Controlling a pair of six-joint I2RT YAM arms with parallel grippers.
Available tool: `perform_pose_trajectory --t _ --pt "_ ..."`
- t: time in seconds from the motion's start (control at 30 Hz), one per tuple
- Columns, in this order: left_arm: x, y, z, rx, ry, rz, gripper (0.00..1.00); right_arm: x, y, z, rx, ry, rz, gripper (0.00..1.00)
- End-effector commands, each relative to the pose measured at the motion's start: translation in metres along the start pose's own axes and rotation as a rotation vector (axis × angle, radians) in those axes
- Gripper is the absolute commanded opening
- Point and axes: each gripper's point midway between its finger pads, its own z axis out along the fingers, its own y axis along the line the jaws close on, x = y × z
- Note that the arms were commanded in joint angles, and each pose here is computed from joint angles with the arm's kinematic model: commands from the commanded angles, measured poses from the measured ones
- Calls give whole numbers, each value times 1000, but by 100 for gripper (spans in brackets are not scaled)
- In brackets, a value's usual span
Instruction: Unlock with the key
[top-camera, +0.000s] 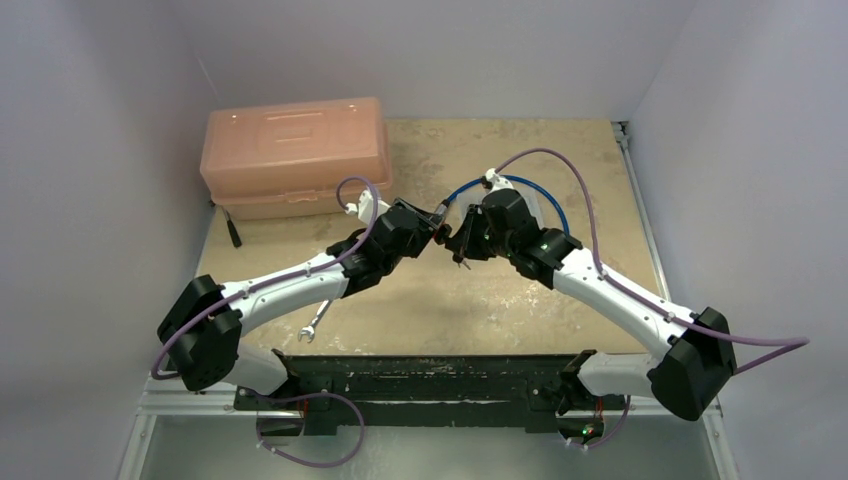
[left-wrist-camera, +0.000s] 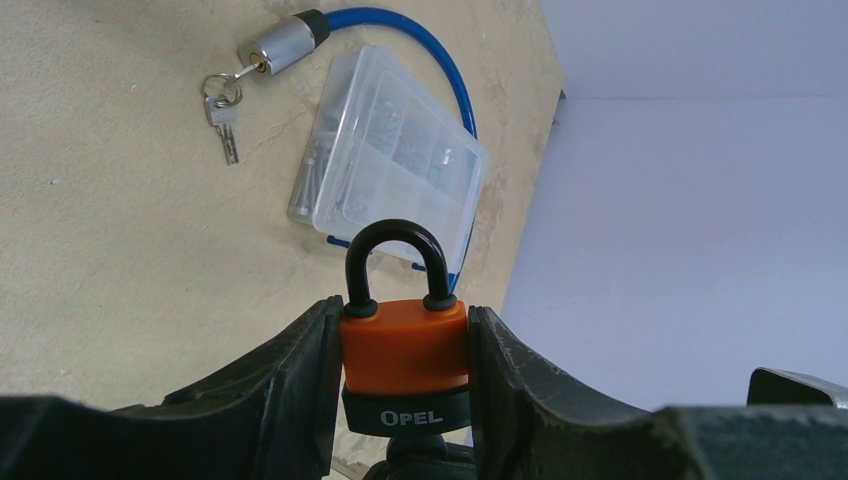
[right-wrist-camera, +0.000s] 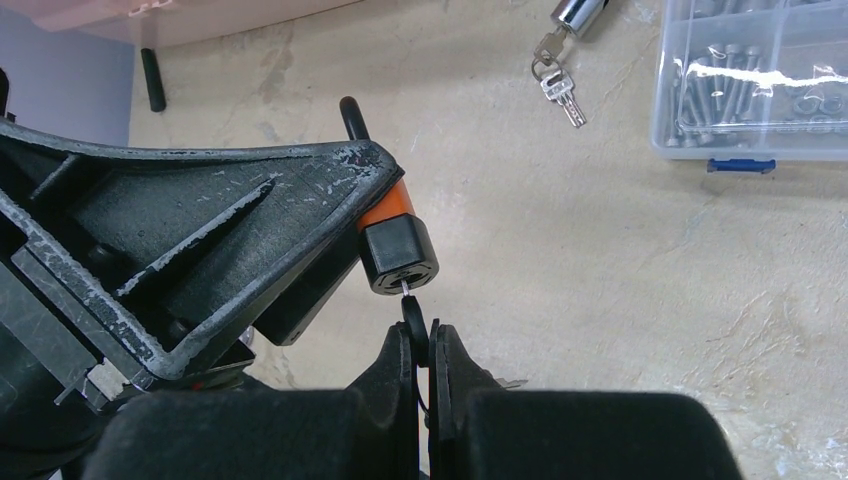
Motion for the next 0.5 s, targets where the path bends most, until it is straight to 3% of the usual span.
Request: perform_pose_trajectory --t 0.0,0.47 --pt "64 -64 -47 212 284 -2 0 -62 17 5 -54 -228 70 0" --pt "61 -62 -58 238 280 10 0 -56 28 7 -173 -204 146 0"
